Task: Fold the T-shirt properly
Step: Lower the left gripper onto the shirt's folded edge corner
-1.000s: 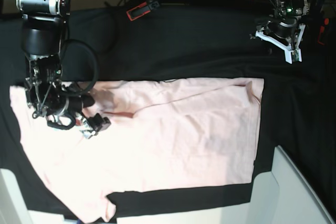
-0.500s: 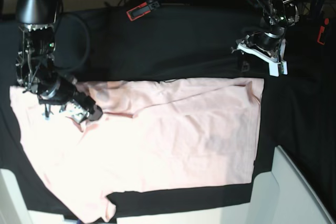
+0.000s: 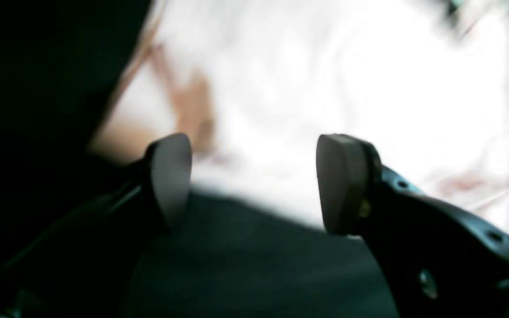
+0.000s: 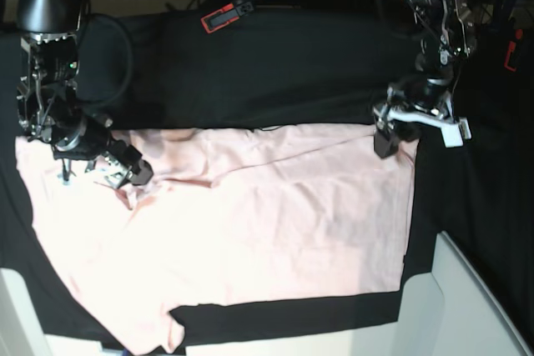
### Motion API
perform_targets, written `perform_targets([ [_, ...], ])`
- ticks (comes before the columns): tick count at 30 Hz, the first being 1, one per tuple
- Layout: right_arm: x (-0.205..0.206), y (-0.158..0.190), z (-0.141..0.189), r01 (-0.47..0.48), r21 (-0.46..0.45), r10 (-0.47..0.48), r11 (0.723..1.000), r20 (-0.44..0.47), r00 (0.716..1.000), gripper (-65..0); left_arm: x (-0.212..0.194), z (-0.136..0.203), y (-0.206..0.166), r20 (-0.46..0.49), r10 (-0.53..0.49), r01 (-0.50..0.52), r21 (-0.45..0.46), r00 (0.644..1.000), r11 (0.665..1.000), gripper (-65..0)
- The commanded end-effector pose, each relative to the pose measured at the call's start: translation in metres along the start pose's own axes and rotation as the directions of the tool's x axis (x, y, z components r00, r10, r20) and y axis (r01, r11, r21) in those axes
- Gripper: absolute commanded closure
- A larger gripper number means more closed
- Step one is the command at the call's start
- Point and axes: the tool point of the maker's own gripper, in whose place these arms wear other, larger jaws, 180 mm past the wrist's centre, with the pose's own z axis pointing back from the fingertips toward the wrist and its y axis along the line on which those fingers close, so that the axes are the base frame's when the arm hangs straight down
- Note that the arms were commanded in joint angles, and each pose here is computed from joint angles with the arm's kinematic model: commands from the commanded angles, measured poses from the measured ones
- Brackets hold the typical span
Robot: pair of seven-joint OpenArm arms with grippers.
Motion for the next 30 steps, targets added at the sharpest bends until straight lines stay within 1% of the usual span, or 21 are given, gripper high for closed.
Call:
perform_targets([
  [1,0.016,0.007,0.004,-0.018,0.023,0.017,1.000,0.038,0.999,-40.2,0.006,0.001,0.001,0.025,0.026,-0.026,-0.010,0.999,1.000,-40.6],
  [4,0.015,0.006,0.005,-0.017,0.022,0.016,1.000,0.038,0.999,-40.2,0.006,-0.003,0.000,0.034,0.101,-0.100,-0.029,0.994,0.995,-40.6],
  [9,0.015,0.006,0.004,-0.019,0.023,0.018,1.000,0.036,0.999,-40.2,0.001,-0.005,-0.008,0.034,0.164,-0.162,-0.052,0.986,0.985,-40.6],
  [18,0.015,0.006,0.004,-0.019,0.023,0.018,1.000,0.036,0.999,-40.2,-0.009,-0.009,-0.013,0.025,0.201,-0.199,-0.056,0.979,0.978,-40.6],
  [21,0.014,0.007,0.004,-0.020,0.023,0.019,1.000,0.035,0.999,-40.2,-0.010,-0.009,-0.013,0.023,0.199,-0.197,-0.054,0.980,0.979,-40.6],
  [30,0.014,0.007,0.004,-0.020,0.023,0.019,1.000,0.035,0.999,-40.2,-0.023,-0.018,-0.003,-0.005,0.231,-0.231,-0.025,0.973,0.973,-40.6],
])
